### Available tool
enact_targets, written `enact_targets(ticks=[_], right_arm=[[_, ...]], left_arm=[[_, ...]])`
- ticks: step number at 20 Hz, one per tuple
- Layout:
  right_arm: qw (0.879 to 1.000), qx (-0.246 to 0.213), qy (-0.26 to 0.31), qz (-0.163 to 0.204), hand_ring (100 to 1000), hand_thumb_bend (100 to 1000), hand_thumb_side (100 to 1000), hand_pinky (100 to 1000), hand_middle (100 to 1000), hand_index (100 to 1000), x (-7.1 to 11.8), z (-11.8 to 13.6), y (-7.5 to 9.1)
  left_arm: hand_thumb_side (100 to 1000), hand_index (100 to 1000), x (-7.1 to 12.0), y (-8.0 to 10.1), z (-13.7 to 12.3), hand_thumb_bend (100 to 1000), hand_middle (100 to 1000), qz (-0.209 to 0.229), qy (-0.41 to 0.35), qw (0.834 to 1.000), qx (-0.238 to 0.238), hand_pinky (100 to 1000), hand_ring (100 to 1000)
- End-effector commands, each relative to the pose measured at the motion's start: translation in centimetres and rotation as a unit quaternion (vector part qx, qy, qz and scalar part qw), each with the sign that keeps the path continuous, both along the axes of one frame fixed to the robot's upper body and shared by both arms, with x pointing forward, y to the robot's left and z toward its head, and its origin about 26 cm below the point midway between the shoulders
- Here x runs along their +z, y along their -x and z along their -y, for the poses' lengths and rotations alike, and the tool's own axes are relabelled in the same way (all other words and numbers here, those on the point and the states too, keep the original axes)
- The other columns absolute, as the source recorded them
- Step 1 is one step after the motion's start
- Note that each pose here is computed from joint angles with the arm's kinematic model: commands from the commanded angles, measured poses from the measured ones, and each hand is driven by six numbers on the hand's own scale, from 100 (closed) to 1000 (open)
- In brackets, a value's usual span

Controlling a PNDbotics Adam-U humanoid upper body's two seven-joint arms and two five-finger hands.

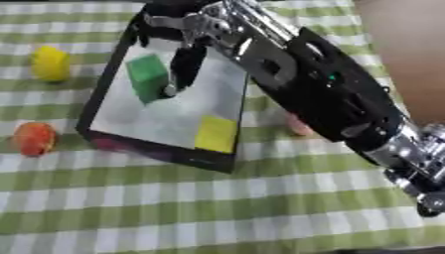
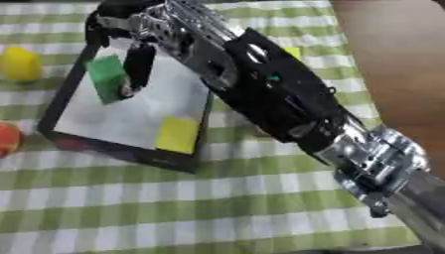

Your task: Pick up objects on the table and place them in the box.

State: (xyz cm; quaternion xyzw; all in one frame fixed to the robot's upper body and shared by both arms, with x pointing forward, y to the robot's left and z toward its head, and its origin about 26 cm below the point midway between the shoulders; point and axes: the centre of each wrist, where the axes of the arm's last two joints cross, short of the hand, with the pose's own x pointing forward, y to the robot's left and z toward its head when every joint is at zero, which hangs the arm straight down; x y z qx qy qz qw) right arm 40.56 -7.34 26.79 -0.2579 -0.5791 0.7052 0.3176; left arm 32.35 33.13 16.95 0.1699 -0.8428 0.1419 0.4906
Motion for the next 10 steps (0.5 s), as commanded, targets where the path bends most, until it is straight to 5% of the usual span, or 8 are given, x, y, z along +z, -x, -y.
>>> enact_targets(ticks=[1,5,10], right_arm=[[1.0,-0.001,0.009,0.024,908,593,160,931,787,885,0.5,0.4,-1.0],[1.0,0.007,-0.004,0.03,902,576,150,927,787,878,0.7,1.1,-1.6],[0.996,0.015,-0.056,0.069,892,573,152,926,777,869,4.3,3.3,-0.3]], left_arm=[[662,896,1.1,0.2,-0.6,784,744,0.014,-0.013,1.0,0.006,772,745],[660,896,1.0,0.2,-0.6,785,744,0.014,-0.011,1.0,0.007,771,745],[658,896,1.1,0.4,-0.9,789,744,0.017,-0.012,1.0,0.018,771,745]])
